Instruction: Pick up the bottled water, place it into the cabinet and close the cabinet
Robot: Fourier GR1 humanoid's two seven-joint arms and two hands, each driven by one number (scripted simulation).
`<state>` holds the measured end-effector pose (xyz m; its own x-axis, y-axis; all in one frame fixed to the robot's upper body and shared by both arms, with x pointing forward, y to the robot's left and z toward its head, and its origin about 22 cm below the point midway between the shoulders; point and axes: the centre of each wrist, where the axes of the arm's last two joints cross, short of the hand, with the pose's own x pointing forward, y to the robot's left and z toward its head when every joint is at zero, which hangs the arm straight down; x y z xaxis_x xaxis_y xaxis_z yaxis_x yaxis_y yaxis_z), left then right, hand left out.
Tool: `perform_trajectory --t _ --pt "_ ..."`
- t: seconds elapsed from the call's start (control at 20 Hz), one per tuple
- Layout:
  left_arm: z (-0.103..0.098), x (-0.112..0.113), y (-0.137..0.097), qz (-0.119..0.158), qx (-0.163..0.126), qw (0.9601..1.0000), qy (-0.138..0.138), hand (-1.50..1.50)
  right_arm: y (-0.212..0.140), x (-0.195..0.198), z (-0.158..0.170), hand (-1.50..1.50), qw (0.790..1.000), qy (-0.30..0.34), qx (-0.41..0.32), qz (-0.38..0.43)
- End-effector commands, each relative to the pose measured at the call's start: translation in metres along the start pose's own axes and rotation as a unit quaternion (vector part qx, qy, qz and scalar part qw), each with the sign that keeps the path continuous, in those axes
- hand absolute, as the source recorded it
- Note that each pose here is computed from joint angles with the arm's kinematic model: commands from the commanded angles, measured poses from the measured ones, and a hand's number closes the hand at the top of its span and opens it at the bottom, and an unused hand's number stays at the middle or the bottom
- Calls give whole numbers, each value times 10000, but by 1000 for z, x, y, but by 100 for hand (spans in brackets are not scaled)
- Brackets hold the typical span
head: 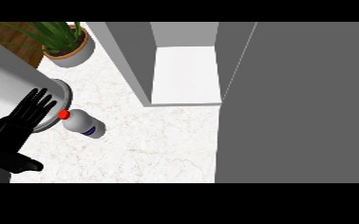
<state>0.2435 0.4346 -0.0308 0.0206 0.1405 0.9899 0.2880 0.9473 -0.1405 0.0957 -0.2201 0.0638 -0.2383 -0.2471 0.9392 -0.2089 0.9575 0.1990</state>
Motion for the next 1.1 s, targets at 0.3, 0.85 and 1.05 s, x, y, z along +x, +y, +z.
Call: perform_trajectory --t 0.3,0.85,1.05 --pt "-17 -59 -26 635 76 9963 582 -150 0 0 -5 -150 9999 -69 12 -144" --pt "-26 -76 -21 889 -42 9944 577 -150 7 1 2 -150 10000 -2 39 -35" --pt "-20 -70 -7 966 18 9934 612 -150 10 -7 -1 -150 9999 53 111 -70"
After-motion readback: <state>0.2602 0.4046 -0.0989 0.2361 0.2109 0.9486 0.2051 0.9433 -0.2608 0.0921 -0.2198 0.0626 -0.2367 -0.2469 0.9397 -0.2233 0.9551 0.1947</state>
